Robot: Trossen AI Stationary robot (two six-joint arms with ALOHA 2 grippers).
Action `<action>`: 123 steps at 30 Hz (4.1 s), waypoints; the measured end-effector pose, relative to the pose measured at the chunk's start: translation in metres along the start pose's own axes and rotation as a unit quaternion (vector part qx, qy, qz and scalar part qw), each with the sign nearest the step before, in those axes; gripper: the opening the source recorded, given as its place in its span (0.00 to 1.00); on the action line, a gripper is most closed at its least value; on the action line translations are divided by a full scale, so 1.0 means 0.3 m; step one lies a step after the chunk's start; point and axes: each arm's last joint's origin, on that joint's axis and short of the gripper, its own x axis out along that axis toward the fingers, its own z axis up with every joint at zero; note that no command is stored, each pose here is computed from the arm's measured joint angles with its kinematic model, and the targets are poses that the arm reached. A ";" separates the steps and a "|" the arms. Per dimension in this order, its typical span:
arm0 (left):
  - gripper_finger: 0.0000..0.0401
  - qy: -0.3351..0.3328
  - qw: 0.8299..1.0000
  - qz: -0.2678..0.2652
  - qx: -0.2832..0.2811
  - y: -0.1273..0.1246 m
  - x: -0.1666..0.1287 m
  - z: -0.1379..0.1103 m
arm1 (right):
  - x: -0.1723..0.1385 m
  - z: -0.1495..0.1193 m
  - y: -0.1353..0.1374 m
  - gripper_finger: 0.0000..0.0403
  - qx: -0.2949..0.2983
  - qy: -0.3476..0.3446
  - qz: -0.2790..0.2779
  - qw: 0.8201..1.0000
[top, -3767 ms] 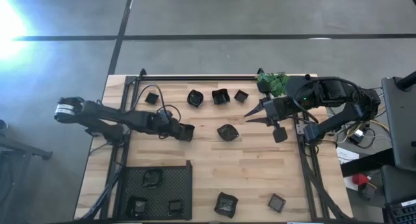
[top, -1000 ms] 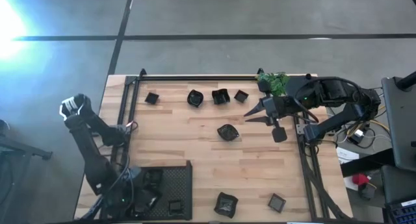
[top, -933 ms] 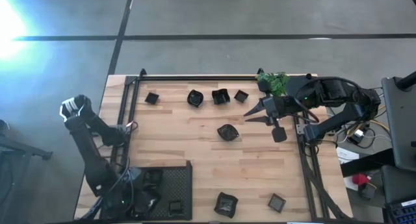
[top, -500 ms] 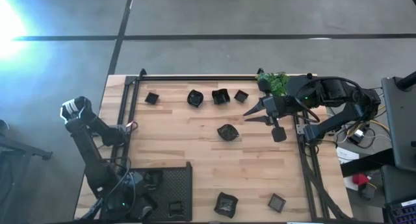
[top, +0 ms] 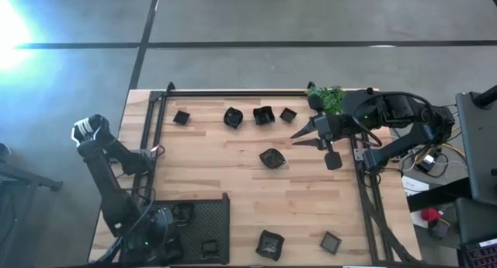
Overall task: Pick & Place Mini shaped plates
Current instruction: Stack the black distorted square plate on the black distorted square plate on the shelf
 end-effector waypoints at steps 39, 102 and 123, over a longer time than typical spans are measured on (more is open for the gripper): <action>0.00 0.022 0.949 0.024 0.314 0.067 0.070 -0.003 | 0.000 0.000 0.000 0.17 0.008 0.000 0.000 1.000; 0.00 0.048 0.960 -0.007 0.276 0.104 0.133 -0.011 | 0.000 -0.001 0.000 0.17 0.005 0.001 0.001 1.000; 0.00 0.057 0.965 0.006 0.255 0.132 0.153 -0.012 | 0.000 -0.001 0.000 0.17 0.005 0.001 0.001 1.000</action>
